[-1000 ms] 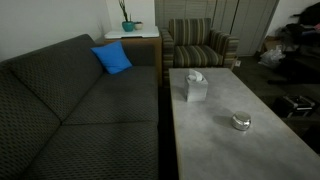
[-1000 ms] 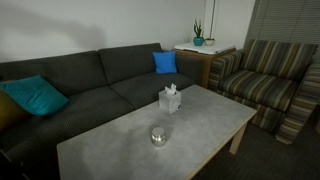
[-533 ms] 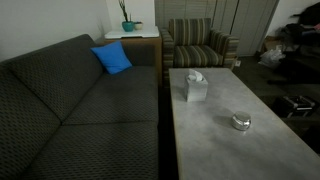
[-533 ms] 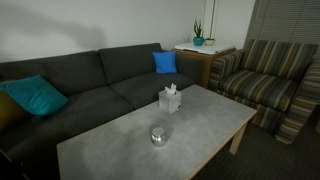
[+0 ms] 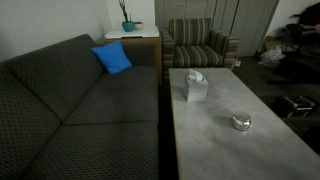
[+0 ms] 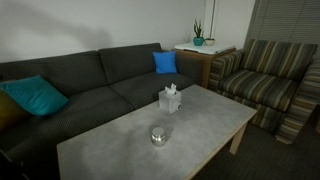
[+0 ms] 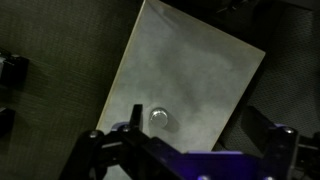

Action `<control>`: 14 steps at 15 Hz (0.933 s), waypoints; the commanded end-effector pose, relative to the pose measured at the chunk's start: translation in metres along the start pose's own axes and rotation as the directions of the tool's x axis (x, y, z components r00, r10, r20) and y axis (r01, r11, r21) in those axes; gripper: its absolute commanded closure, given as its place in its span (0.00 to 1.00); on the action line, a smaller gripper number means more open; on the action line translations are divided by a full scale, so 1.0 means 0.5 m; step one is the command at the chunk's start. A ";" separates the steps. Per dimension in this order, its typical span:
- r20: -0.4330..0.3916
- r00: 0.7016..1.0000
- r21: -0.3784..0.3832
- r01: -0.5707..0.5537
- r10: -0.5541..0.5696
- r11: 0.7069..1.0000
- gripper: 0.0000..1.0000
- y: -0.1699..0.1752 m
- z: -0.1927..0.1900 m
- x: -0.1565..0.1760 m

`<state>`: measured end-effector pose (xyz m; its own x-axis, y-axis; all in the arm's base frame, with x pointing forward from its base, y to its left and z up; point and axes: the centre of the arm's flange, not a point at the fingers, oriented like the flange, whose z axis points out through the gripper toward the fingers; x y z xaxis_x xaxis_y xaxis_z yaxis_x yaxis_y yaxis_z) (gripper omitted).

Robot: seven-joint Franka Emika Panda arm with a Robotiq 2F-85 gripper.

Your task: Uncover the silver bottle and put the lid on the table

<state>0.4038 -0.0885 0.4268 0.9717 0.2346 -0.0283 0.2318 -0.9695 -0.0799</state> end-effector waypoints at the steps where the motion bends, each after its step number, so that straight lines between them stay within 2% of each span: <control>1: 0.021 1.000 -0.001 0.006 -0.006 1.000 0.00 0.054 0.023 0.090; 5: 0.072 0.997 0.033 -0.009 0.007 0.999 0.00 0.085 0.068 0.171; 10: 0.143 0.989 0.113 -0.059 0.042 0.992 0.00 0.093 0.193 0.246; 14: 0.181 0.981 0.205 -0.108 0.071 0.973 0.00 0.064 0.309 0.292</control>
<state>0.5234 -0.0797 0.2985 0.9637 0.1785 -0.1988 0.1341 -0.9667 -0.2180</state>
